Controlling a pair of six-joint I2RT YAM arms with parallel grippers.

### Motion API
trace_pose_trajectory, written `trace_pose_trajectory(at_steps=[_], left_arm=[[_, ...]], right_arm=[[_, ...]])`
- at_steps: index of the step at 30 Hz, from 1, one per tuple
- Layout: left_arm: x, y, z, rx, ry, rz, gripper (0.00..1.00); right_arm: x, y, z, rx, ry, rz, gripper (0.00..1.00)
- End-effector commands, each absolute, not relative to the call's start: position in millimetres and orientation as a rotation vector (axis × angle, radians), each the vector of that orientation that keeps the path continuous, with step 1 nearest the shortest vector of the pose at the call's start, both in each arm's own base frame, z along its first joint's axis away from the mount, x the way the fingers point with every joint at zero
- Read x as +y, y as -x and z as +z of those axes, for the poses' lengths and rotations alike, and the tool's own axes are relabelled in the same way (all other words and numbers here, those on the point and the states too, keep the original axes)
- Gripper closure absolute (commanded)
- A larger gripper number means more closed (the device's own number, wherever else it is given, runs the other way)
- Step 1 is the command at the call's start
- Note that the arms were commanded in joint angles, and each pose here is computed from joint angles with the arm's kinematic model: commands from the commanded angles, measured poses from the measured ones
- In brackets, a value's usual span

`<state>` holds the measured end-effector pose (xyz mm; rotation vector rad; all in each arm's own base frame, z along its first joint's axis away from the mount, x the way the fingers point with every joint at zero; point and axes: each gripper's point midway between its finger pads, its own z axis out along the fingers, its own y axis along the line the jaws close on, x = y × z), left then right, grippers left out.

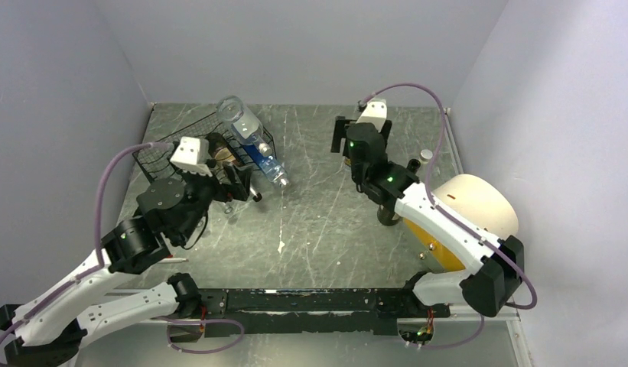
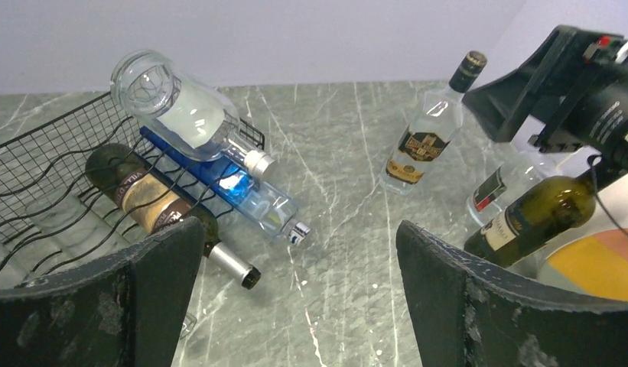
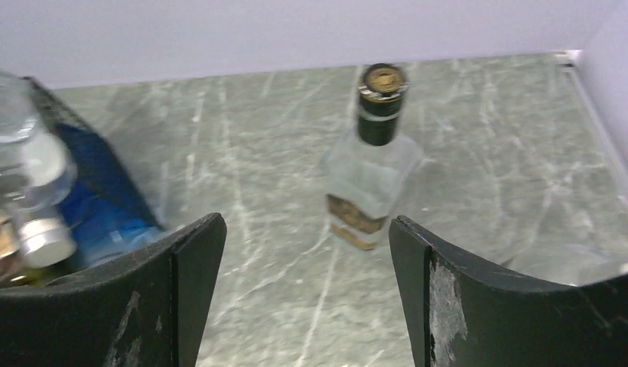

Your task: Put the wine bottle on the wine rack

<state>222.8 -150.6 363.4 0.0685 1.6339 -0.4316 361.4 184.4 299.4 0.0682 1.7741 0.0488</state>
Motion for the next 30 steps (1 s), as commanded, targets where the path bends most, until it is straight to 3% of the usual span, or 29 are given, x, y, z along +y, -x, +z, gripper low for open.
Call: trace_pose_trajectory(at_steps=[1,10,18,26,30], left_arm=[[-151,-229,373,1.612,-0.031,-0.42,0.0],[-166,-232,367,1.641,-0.081,-0.435,0.0],[-171,-230,365,1.631,-0.108,-0.46,0.0],[-189,-230,357,1.632,-0.211,-0.485,0.0],[-196,-234,351,1.645,-0.228,-0.474,0.01]], right_arm=[[150,-384,285,1.843,-0.06,-0.072,0.17],[134,-428,277,1.898,-0.128,-0.084,0.18],[116,-457,263,1.921,-0.173,-0.157,0.3],[123,-459,259,1.895,-0.062,-0.133,0.55],[128,-456,261,1.896,-0.023,-0.104,0.81]])
